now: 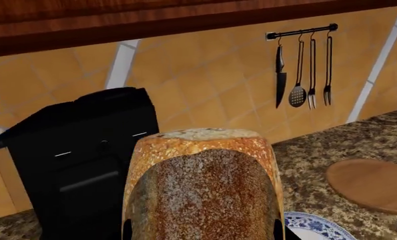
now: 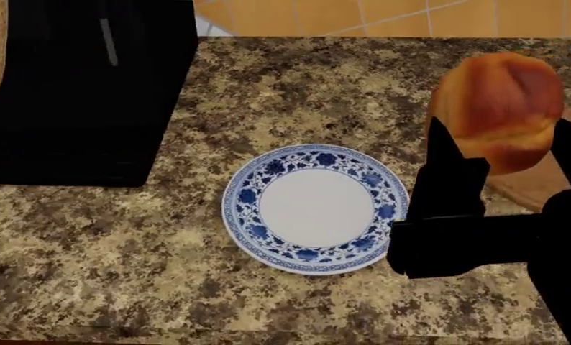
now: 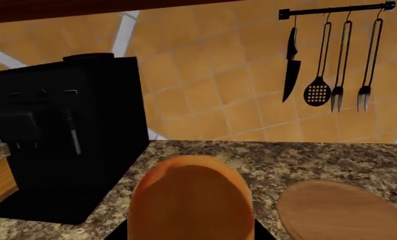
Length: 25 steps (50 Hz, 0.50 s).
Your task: Place all breads on the cutting board.
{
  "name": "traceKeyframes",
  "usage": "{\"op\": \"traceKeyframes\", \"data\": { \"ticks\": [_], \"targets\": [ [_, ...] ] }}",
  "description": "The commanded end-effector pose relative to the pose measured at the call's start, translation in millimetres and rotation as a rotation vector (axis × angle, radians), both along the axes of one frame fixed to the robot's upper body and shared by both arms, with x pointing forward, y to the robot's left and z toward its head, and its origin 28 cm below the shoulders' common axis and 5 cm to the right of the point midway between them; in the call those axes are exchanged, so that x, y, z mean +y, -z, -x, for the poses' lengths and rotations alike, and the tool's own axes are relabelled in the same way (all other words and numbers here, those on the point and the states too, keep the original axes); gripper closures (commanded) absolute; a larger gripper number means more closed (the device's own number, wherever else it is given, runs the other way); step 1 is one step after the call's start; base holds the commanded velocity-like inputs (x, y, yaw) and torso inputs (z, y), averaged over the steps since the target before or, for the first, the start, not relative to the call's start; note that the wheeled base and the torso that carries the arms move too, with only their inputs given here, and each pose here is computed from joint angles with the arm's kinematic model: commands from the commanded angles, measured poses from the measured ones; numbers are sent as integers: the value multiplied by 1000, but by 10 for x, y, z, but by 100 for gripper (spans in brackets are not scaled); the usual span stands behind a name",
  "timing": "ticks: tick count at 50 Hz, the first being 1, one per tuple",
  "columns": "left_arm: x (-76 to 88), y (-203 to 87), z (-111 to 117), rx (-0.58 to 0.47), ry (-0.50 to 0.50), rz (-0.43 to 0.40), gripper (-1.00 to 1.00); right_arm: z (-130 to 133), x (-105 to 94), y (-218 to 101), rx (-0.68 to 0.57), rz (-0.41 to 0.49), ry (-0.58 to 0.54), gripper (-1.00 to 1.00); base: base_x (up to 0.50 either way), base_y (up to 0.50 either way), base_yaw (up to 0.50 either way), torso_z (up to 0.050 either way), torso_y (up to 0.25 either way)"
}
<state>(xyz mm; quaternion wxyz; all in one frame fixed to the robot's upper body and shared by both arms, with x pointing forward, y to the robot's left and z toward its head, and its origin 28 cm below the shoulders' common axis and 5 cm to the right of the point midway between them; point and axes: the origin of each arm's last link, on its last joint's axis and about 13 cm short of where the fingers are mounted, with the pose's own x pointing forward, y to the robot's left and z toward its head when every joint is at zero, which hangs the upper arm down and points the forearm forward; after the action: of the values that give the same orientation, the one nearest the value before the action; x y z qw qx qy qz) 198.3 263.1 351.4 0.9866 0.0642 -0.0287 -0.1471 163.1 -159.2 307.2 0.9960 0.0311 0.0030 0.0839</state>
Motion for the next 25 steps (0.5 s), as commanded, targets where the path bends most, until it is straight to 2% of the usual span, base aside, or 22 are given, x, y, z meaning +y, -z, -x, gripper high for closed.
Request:
{"op": "traceKeyframes", "data": {
  "ticks": [1,25],
  "targets": [
    [1,2,-6,8,-18,28,100,-14,-6,26,-14,18,-8,100,0,500,0,0,0],
    [11,2,-31,13,-39,38,100,-49,19,29,-14,30,-15,100,0,500,0,0,0]
  ]
}}
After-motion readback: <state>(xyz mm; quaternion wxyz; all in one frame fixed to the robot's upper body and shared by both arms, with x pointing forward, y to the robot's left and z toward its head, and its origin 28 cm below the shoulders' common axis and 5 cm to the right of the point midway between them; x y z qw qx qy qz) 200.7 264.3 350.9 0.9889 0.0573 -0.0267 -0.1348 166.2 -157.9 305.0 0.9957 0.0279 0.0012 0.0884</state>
